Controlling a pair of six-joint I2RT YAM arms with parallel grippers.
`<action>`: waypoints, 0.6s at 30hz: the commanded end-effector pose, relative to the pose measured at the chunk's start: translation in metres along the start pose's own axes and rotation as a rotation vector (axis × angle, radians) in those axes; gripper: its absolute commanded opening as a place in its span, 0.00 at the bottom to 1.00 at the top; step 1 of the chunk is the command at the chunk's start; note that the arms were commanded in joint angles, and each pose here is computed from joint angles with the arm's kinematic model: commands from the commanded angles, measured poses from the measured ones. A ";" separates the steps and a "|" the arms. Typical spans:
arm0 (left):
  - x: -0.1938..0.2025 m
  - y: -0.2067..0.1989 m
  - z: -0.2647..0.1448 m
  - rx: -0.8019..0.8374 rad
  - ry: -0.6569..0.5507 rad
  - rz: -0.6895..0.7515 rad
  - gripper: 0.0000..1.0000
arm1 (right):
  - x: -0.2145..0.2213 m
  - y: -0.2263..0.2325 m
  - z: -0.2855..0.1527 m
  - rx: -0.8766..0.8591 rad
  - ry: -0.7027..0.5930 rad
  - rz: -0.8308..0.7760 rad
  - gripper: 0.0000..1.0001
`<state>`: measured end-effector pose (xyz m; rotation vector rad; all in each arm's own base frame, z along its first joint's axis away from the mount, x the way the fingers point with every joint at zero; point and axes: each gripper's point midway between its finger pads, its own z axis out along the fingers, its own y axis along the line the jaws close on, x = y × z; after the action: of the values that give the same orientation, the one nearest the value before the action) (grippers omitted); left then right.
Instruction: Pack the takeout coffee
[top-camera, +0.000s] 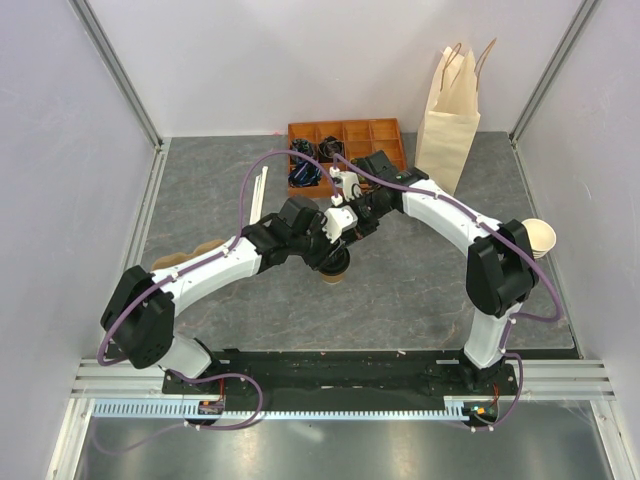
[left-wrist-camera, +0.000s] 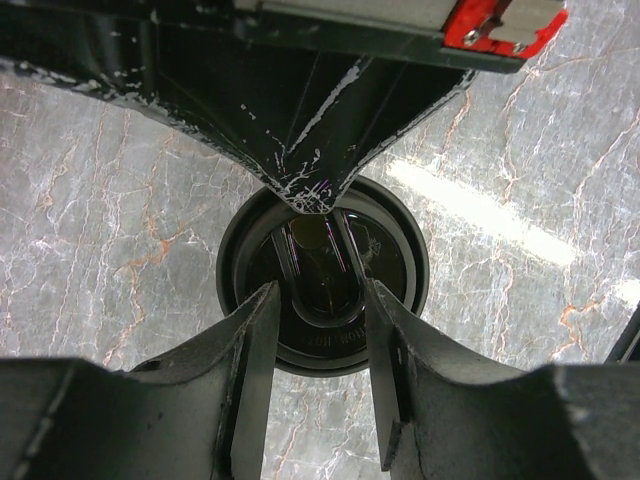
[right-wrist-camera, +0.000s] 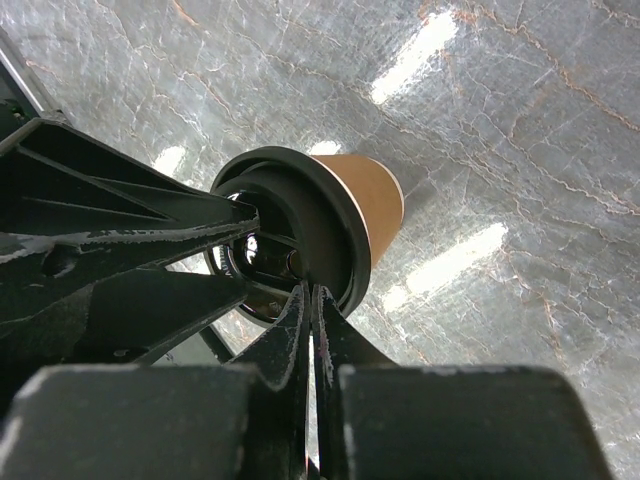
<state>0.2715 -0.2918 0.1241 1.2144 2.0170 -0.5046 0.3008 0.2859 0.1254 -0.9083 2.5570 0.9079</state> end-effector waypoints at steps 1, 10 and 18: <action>0.022 -0.005 0.008 0.033 0.058 0.010 0.46 | 0.036 -0.028 0.021 0.097 0.118 0.012 0.04; 0.002 -0.004 -0.001 0.029 0.020 0.013 0.51 | -0.002 0.001 -0.012 0.035 0.001 -0.027 0.20; -0.041 -0.006 -0.025 0.044 -0.061 0.009 0.57 | -0.023 0.018 -0.033 -0.019 -0.077 -0.030 0.28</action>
<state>0.2685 -0.2927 0.1347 1.2340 2.0279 -0.5186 0.3003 0.2824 0.1326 -0.9033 2.5643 0.9057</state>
